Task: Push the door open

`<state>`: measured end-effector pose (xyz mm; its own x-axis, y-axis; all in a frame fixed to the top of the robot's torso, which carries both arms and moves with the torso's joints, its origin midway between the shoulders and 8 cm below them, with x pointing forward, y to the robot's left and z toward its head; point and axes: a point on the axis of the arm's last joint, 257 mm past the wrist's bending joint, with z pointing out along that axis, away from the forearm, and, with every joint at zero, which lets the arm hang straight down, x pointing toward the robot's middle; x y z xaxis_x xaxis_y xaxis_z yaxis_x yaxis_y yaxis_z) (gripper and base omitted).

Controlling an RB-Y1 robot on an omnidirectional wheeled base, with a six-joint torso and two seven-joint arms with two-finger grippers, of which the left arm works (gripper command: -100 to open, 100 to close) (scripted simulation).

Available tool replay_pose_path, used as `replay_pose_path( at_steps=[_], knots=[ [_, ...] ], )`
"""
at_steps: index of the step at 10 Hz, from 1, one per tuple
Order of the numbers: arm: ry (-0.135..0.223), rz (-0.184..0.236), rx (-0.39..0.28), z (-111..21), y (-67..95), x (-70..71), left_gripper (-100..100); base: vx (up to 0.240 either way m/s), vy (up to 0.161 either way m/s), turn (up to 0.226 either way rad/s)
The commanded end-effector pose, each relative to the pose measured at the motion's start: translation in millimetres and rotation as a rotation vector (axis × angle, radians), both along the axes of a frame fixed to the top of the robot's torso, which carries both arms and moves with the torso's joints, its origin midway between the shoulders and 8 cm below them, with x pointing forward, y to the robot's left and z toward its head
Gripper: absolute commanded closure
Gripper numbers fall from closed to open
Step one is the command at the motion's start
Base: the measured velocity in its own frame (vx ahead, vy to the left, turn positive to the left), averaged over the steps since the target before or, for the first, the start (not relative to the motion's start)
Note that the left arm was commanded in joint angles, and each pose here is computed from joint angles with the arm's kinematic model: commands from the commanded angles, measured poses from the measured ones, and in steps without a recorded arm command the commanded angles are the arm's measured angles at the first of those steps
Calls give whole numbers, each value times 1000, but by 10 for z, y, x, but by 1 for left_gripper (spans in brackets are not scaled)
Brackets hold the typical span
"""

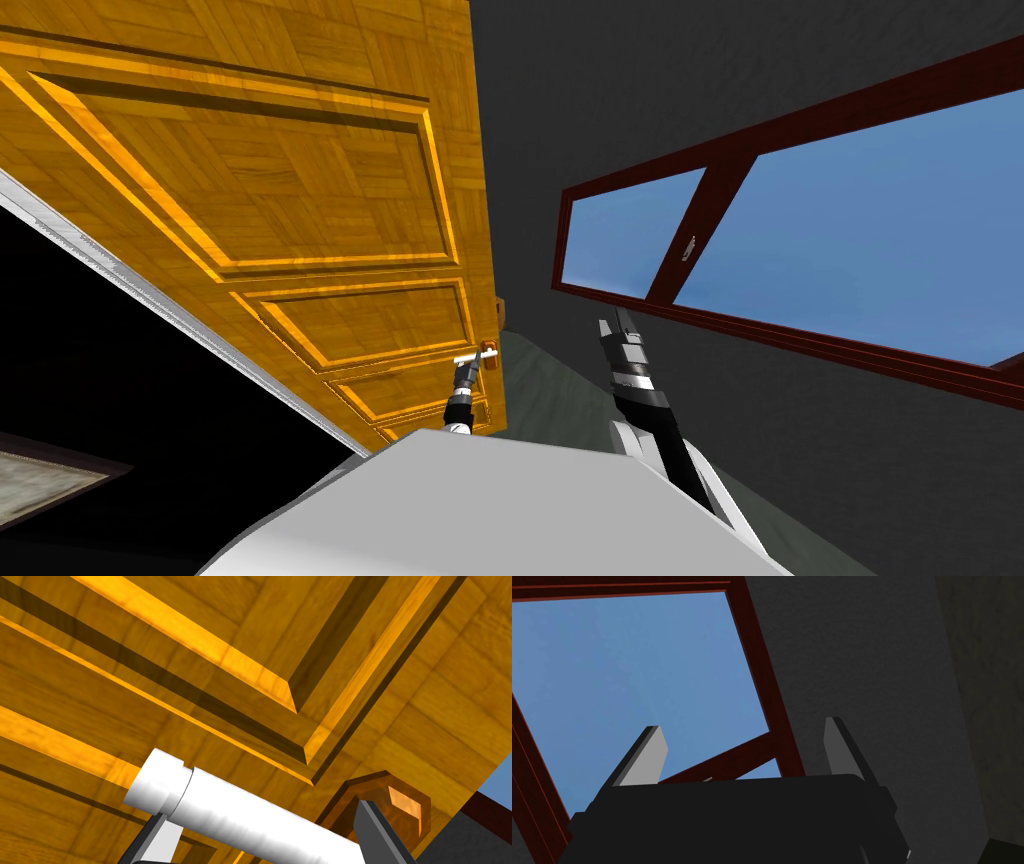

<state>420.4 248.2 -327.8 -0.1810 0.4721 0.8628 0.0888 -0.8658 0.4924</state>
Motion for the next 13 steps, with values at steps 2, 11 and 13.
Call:
replay_pose_path(
  at_steps=[2,11,13],
  knots=[
    [61,13,116,-213,253,-160,100,51,-41,41],
    [6,12,77,9,154,-46,100,8,-5,-1],
    [11,15,96,-2,188,-50,100,83,-38,34]
  ],
)
